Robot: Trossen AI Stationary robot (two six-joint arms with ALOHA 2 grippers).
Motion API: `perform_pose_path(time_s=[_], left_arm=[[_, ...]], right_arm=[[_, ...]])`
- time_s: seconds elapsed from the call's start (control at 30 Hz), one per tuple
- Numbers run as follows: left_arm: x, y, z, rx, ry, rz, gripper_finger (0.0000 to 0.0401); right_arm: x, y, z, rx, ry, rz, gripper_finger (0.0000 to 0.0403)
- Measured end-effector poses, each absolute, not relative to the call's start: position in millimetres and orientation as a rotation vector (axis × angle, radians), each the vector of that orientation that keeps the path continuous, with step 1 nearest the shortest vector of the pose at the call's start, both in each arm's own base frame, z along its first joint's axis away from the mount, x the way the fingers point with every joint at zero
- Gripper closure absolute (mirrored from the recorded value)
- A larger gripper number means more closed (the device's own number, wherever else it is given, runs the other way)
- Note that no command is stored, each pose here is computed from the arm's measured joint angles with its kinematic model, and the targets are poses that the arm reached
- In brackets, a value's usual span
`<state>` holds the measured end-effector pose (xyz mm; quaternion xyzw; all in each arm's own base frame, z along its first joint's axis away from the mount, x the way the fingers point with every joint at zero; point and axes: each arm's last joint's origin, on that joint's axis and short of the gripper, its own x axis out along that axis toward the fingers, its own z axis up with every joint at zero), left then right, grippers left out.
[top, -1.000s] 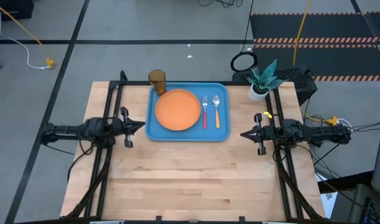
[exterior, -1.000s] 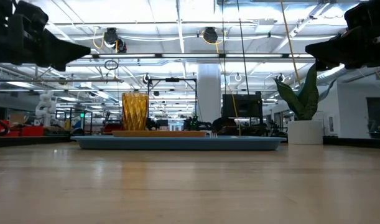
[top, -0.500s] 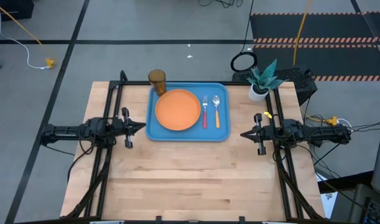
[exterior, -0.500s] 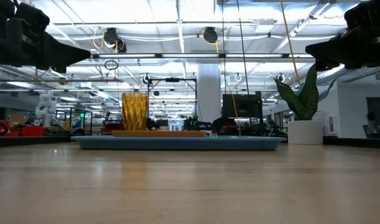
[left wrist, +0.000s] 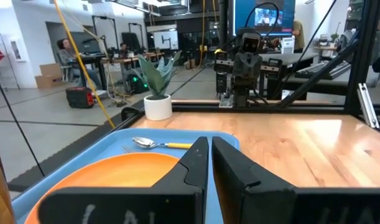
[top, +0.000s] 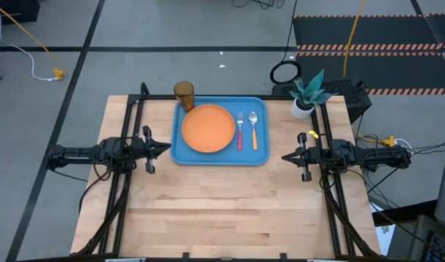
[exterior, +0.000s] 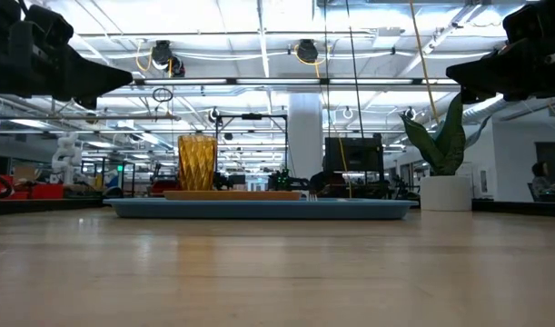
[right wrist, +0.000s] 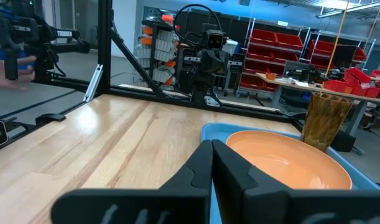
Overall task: Pick and place plate/cup/fork/spoon on tray
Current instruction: Return to Home Position
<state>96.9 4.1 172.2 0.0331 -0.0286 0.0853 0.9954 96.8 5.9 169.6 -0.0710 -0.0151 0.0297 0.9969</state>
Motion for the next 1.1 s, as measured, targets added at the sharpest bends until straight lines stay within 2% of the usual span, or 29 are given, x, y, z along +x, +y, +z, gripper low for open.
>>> perform_pose_path(time_s=[1.1], left_arm=[[96.8,4.1,173.3,0.066,-0.068,0.173,0.0375]], right_arm=[[96.8,5.8,169.5,-0.142,-0.030,0.059,0.0403]])
